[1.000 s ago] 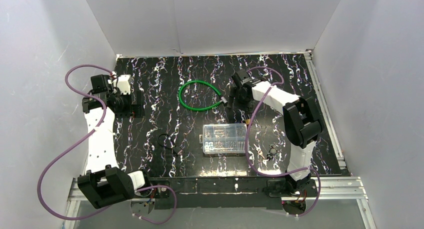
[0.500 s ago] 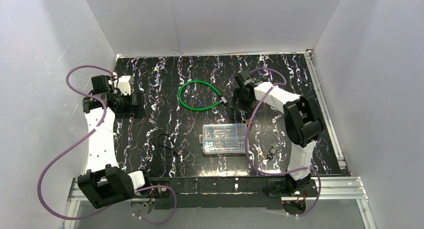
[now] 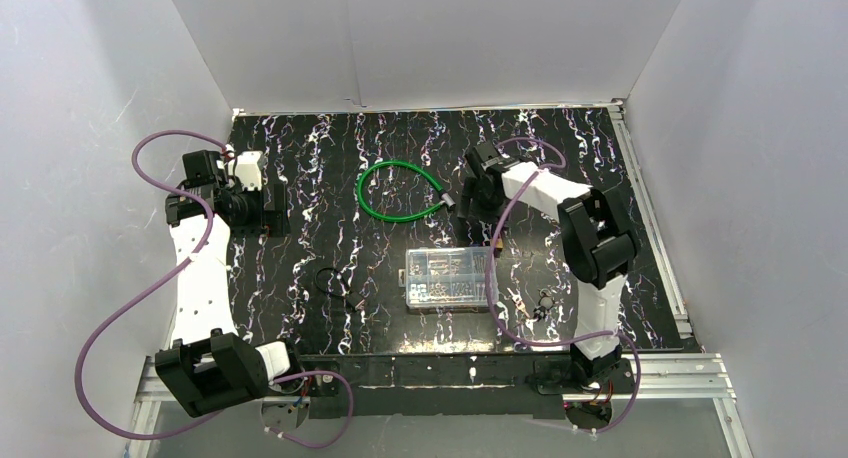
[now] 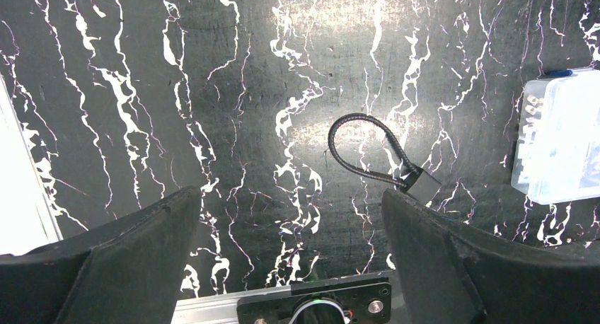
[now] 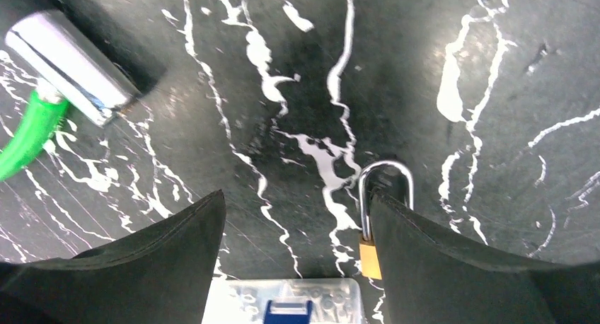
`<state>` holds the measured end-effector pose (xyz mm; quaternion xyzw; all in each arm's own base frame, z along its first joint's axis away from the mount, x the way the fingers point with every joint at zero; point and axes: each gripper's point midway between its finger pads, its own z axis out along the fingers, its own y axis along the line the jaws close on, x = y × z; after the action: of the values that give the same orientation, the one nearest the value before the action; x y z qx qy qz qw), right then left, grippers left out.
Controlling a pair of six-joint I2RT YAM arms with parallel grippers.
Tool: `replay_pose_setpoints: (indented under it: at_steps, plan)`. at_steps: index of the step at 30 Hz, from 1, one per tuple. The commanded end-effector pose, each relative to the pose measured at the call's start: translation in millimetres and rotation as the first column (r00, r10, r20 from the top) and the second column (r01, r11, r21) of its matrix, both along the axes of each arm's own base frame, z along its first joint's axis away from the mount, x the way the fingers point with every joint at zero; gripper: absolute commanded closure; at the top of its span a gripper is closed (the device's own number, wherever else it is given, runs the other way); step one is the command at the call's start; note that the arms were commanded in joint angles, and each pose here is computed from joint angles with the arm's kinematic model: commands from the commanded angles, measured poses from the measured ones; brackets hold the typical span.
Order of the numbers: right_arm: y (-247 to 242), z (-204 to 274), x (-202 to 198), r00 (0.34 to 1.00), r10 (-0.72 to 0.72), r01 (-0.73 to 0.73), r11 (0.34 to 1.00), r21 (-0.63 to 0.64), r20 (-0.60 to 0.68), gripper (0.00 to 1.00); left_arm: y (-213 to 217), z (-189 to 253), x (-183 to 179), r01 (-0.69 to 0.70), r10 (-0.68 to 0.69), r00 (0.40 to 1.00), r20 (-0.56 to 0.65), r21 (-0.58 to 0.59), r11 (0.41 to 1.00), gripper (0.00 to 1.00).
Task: Unlock with the key
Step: Move the lock to the center of the board.
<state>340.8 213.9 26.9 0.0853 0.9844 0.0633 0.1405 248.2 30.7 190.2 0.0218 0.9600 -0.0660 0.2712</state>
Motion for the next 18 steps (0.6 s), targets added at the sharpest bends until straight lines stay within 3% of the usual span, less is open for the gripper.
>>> replay_pose_setpoints:
  at_steps: [1,18]
  plan:
    - [28,-17,-1,0.998,0.050,-0.050,0.999,0.013,-0.040,0.19,-4,3,-7,0.013,-0.013,1.000,0.006,-0.009,1.000,0.01]
    - [158,-5,-33,0.960,0.275,-0.261,0.947,0.187,-0.056,0.22,-1,5,-7,0.011,-0.011,1.000,0.010,0.009,1.000,0.00]
